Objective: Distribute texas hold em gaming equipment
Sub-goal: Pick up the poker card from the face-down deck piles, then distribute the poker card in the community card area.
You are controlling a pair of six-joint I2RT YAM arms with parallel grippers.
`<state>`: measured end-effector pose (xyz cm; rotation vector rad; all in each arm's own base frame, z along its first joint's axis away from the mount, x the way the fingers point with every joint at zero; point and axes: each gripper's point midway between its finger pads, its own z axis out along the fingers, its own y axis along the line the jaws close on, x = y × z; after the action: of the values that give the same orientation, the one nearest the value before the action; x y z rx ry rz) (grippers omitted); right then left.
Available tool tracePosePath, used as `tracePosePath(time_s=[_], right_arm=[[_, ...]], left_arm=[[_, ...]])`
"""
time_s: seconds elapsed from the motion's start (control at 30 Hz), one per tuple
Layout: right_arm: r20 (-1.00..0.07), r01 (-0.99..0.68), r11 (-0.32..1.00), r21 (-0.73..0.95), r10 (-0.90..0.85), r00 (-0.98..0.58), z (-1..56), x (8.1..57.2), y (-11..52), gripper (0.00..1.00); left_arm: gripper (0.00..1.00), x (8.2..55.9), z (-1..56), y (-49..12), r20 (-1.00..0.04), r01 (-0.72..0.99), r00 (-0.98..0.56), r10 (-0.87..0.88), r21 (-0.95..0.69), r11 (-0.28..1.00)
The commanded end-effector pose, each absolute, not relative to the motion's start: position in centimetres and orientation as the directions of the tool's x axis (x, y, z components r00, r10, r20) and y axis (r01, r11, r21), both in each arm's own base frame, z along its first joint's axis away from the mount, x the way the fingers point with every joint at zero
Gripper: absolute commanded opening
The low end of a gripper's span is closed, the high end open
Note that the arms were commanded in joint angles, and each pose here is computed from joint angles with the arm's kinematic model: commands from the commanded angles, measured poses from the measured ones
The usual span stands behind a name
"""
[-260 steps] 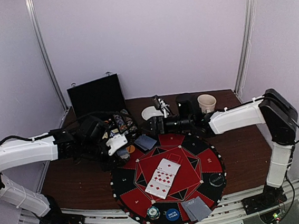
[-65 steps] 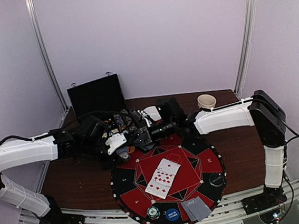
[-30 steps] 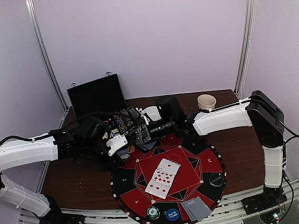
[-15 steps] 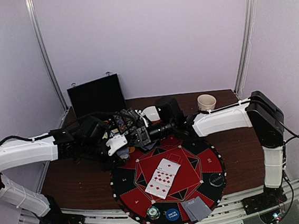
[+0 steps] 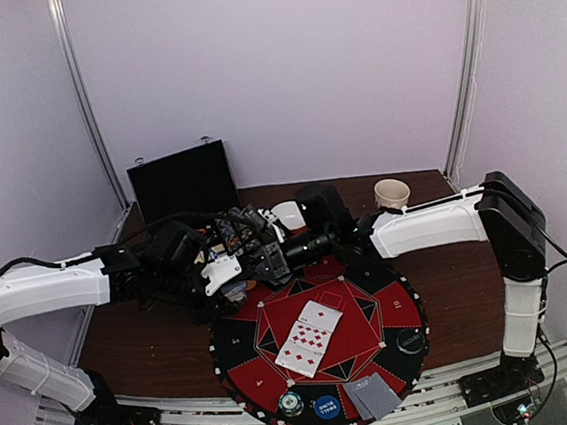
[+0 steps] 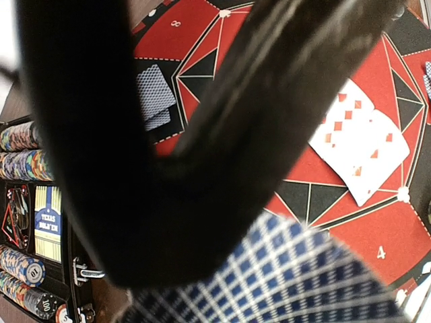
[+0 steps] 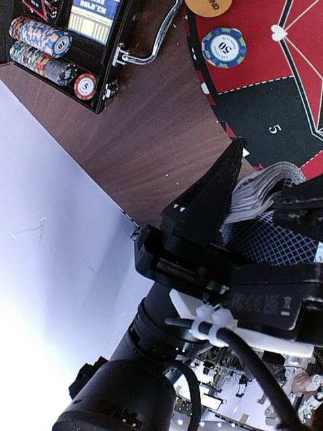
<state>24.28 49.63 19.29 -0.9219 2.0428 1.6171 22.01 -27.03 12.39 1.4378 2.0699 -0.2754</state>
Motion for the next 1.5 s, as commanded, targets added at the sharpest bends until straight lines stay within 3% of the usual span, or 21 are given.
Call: tracePosePath(time_s=[0.0,0.33,0.7,0.87,0.97,1.13,1.47], right_arm=[[-0.698,-0.731,0.175,0.66,-0.219,-0.682,21.1,25.2,48.0,0.0],[-0.74,-0.765,0.251,0.593,-0.206,-0.641,22.1,26.7,45.8,0.0],[-0.768,-0.727,0.442,0.526,-0.12,-0.629,22.9,30.3,38.4,0.0],[-0.755,-0.564,0.659,0.498,0.011,-0.655,19.5,32.9,32.7,0.0],[-0.737,-0.473,0.722,0.505,0.076,-0.671,16.8,32.9,30.7,0.0],[-0.716,-0.393,0.724,0.566,0.196,-0.67,13.8,32.6,29.1,0.0],[-0.658,-0.311,0.741,0.595,0.227,-0.719,7.8,31.5,27.9,0.0]], left_arm=[[0.4,22.6,13.6,-27.6,-0.615,0.898,-0.223,0.756,0.171,0.405],[0.4,22.6,13.5,-27.6,-0.613,0.899,-0.223,0.758,0.17,0.403],[0.4,22.6,13.5,-27.6,-0.615,0.898,-0.223,0.757,0.172,0.404],[0.4,22.7,13.6,-27.6,-0.617,0.899,-0.221,0.756,0.172,0.404],[0.4,22.7,13.6,-27.6,-0.616,0.899,-0.222,0.756,0.172,0.404],[0.4,22.6,13.5,-27.7,-0.614,0.9,-0.222,0.757,0.17,0.402],[0.4,22.6,13.5,-27.7,-0.614,0.9,-0.223,0.757,0.169,0.402]])
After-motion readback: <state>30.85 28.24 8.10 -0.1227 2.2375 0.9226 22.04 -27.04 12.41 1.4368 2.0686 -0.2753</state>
